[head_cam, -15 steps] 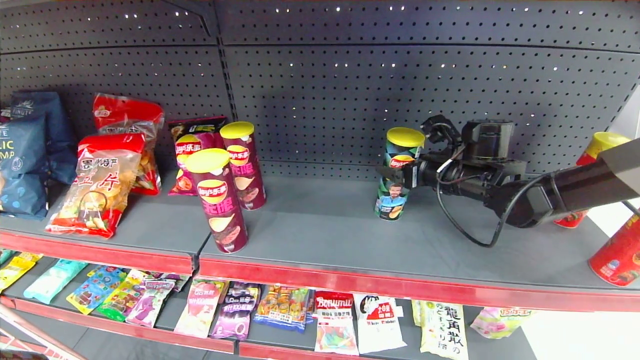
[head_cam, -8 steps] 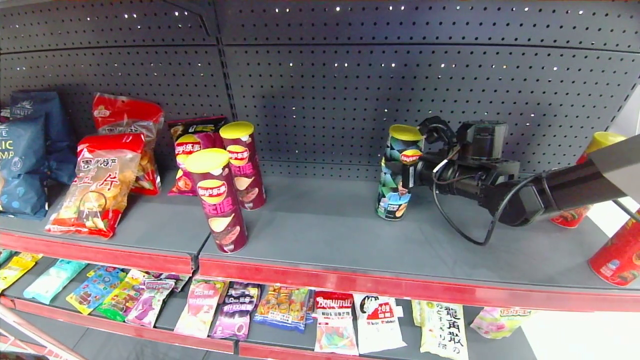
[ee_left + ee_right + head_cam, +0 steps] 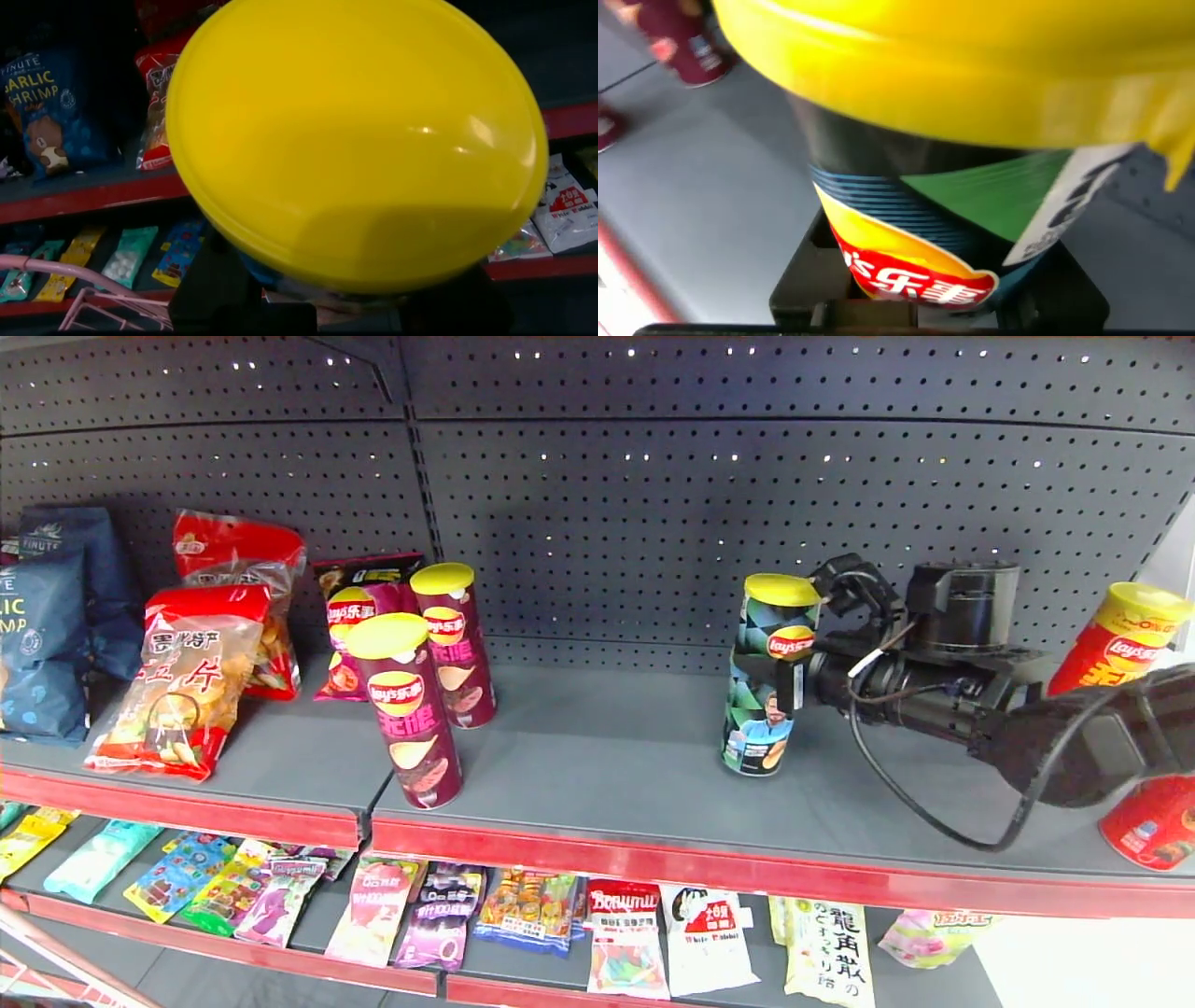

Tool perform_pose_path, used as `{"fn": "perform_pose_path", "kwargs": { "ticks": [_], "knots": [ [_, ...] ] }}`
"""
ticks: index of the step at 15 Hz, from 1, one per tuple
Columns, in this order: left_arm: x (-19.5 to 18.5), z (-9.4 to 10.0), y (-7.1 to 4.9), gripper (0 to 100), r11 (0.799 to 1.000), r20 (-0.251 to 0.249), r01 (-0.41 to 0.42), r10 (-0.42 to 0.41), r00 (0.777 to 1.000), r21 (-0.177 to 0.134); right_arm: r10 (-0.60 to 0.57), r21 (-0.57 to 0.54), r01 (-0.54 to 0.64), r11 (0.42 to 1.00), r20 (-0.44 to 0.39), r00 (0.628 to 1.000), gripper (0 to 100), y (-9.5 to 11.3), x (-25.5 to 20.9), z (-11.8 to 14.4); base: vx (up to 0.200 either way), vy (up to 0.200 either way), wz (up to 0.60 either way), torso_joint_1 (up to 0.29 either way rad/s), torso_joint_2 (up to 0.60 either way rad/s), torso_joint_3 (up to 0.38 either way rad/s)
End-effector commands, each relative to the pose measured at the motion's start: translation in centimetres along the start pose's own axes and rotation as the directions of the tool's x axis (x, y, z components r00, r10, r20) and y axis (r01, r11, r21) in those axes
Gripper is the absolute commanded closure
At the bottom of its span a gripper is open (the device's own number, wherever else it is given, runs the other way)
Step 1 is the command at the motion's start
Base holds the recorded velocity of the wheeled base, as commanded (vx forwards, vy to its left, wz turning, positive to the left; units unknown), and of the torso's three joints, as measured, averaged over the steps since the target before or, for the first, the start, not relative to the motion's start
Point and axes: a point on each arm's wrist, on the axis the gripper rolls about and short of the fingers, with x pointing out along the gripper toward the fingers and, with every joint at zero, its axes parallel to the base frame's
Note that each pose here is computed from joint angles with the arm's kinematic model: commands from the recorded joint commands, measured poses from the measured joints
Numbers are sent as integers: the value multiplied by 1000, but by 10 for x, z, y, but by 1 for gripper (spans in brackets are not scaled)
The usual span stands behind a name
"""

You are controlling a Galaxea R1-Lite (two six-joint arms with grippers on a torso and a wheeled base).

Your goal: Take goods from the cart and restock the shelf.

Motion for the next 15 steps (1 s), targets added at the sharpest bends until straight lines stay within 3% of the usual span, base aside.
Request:
{"fn": "perform_pose_path", "kwargs": {
  "ticks": [1, 7, 12, 15],
  "knots": [
    [0, 0, 0, 100, 1000, 3, 0, 0, 1000, 0, 9, -15, -8, 1000, 52, 999, 100, 22, -37, 15, 0, 0, 0, 0, 0, 0],
    [-1, 0, 0, 100, 1000, 6, 0, 0, 1000, 0, -58, 10, 58, 998, 64, 996, 100, 59, -55, -1, 0, 0, 0, 0, 0, 0],
    [-1, 0, 0, 100, 1000, 7, -1, 1, 1000, 0, -72, 0, 72, 997, 4, 997, 100, 69, -56, -28, 0, 0, 0, 0, 0, 0],
    [-1, 0, 0, 100, 1000, 7, -1, 1, 1000, 0, -109, 1, 109, 994, 21, 994, 100, 68, -43, -32, 0, 0, 0, 0, 0, 0]
  ]
}}
